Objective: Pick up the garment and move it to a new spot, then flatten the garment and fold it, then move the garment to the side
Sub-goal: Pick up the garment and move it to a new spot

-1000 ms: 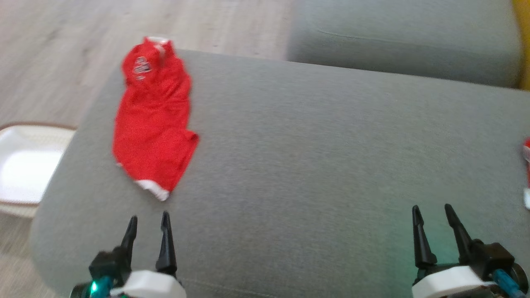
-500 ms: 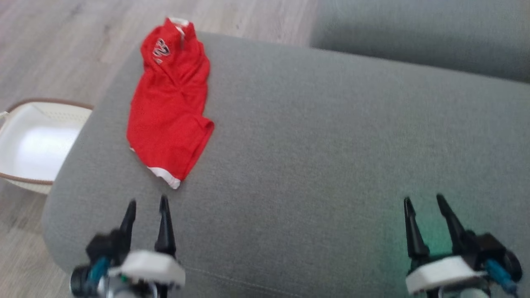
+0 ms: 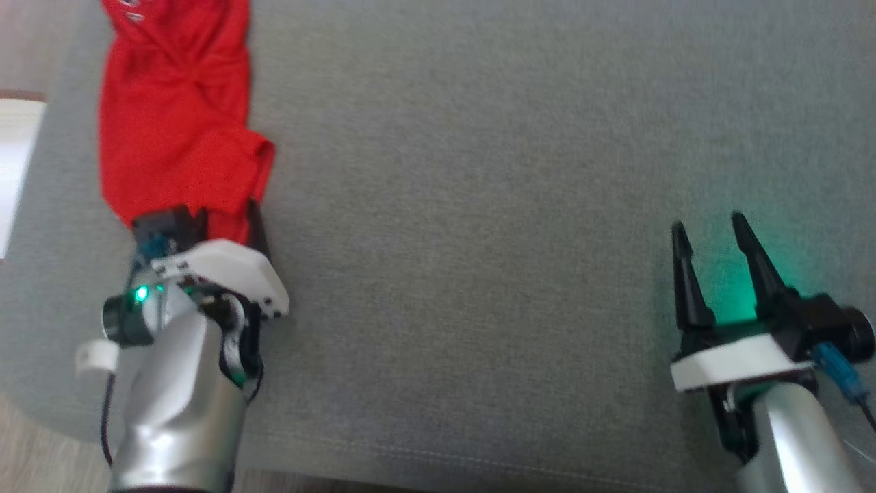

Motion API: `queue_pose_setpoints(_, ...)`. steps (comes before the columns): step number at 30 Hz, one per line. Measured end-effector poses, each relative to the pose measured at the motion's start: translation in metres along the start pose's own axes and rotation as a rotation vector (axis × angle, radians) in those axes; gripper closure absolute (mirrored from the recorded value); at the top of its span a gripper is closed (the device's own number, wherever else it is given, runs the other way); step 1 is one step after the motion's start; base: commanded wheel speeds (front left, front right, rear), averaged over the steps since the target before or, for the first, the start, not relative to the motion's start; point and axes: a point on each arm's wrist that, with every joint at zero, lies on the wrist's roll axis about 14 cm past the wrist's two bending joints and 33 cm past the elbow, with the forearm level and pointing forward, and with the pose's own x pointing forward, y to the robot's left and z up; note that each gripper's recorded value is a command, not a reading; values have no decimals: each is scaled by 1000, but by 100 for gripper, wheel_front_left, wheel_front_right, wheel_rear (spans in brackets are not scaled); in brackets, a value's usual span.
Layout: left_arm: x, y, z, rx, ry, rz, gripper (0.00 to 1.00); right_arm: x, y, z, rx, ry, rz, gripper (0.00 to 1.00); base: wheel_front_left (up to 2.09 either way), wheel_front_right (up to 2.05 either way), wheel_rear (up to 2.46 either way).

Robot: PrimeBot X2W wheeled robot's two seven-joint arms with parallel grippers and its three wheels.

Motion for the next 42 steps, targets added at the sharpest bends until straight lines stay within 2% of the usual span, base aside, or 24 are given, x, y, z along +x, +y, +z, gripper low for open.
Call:
queue_pose_setpoints(1, 7, 1, -6, -2, 32, 7, 0, 3, -1, -3, 3, 4, 1, 0, 0, 0, 0)
queue_pose_setpoints(2, 12, 0, -13, -9, 69, 11, 56, 5, -1, -4, 6, 6, 1, 0, 0, 0, 0)
queue_pose_setpoints(3, 17, -2, -16, -8, 83, 7, 100, 7, -3, -5, 9, 6, -2, 0, 0, 0, 0)
queue_pose_setpoints(7, 35, -6, -12, -7, 82, -7, 100, 8, -17, -4, 19, -1, -38, 0, 0, 0, 0)
queue_pose_setpoints(13, 28, -12, 3, -66, 32, -58, 100, 1, -19, 7, 12, -22, -52, 0, 0, 0, 0)
queue_pose_setpoints(23, -13, -49, 109, -96, -224, -236, 100, -19, -9, 26, 25, -60, -53, 0, 0, 0, 0)
queue_pose_setpoints(28, -55, -93, 139, -52, -253, -415, 100, -28, -9, 37, 27, -87, -64, 0, 0, 0, 0)
queue_pose_setpoints(33, -100, -150, 148, 19, -229, -643, 100, -46, -15, 37, 56, -88, -101, 0, 0, 0, 0)
queue_pose_setpoints(38, -137, -211, 125, 80, -128, -860, 100, -63, -28, 38, 79, -97, -153, 0, 0, 0, 0)
queue_pose_setpoints(42, -157, -256, 90, 109, -2, -1007, 100, -77, -42, 39, 86, -105, -208, 0, 0, 0, 0)
